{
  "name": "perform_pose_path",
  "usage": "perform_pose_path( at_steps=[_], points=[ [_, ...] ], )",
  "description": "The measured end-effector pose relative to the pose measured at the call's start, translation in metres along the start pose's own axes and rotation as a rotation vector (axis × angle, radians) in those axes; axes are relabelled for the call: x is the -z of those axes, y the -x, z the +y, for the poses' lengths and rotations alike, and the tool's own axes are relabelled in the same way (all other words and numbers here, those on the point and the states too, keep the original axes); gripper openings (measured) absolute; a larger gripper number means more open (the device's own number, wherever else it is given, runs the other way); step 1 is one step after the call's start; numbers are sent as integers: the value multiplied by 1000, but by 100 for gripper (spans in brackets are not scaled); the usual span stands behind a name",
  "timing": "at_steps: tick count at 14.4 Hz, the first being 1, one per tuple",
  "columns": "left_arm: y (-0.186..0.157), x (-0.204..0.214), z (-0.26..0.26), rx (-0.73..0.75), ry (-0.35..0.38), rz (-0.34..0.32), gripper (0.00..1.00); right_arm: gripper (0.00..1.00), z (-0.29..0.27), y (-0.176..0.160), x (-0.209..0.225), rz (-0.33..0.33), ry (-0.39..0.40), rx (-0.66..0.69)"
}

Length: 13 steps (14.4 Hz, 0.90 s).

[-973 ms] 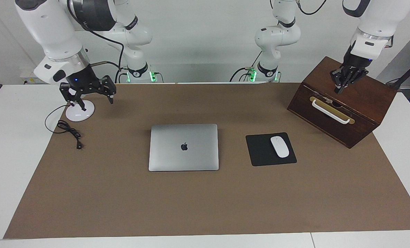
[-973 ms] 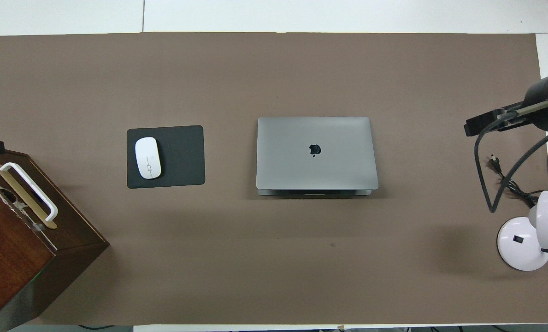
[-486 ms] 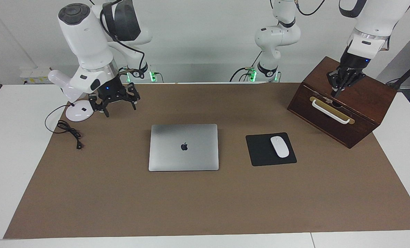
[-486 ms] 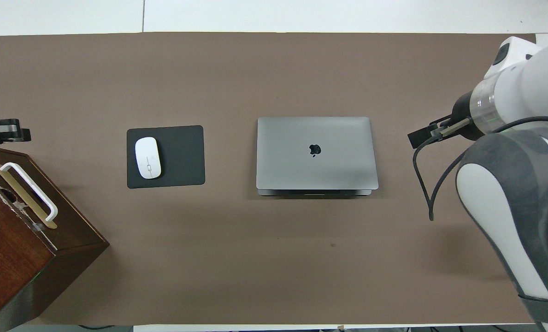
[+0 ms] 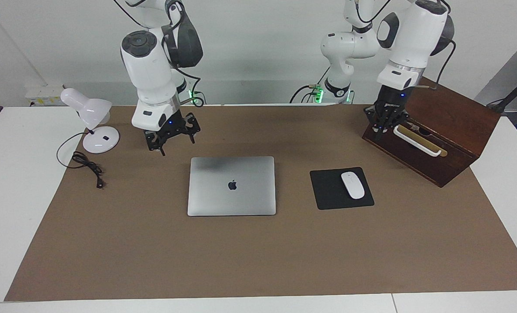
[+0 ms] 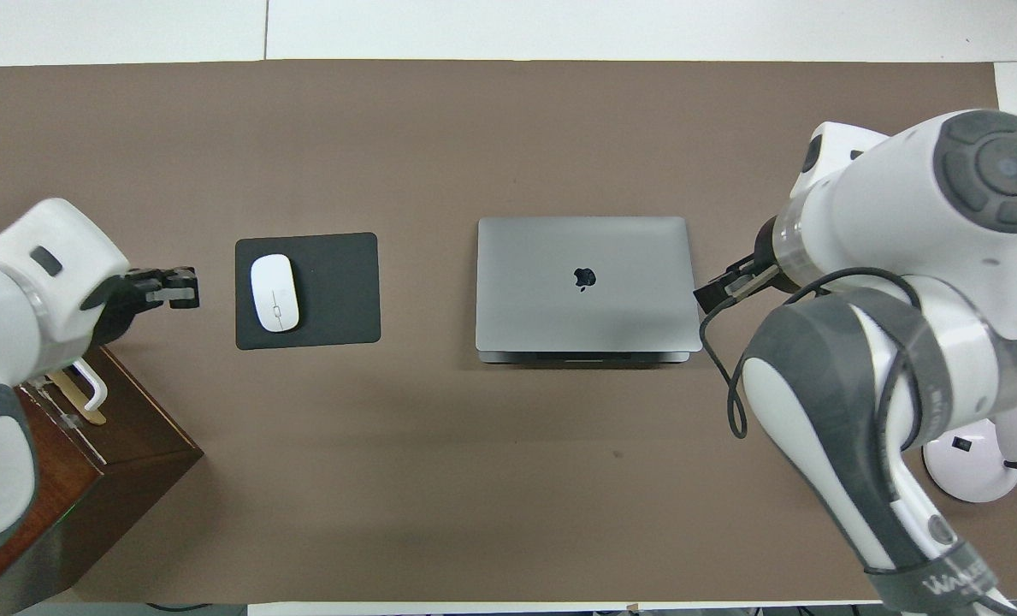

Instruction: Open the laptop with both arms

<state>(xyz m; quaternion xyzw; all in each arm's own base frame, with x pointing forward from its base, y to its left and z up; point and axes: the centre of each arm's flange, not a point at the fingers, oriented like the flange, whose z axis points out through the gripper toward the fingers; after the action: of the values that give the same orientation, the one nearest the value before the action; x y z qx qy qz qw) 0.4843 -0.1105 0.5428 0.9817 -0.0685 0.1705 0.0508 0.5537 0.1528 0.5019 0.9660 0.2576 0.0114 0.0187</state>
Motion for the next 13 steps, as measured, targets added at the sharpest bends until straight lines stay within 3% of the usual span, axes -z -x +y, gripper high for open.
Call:
perform_pose_path(
  at_steps=[8, 13],
  points=[
    [65, -57, 72, -158, 59, 153, 1, 100, -63, 12, -60, -74, 78, 165],
    [114, -97, 109, -261, 109, 250, 1, 100, -90, 25, -104, -71, 151, 282]
  ],
)
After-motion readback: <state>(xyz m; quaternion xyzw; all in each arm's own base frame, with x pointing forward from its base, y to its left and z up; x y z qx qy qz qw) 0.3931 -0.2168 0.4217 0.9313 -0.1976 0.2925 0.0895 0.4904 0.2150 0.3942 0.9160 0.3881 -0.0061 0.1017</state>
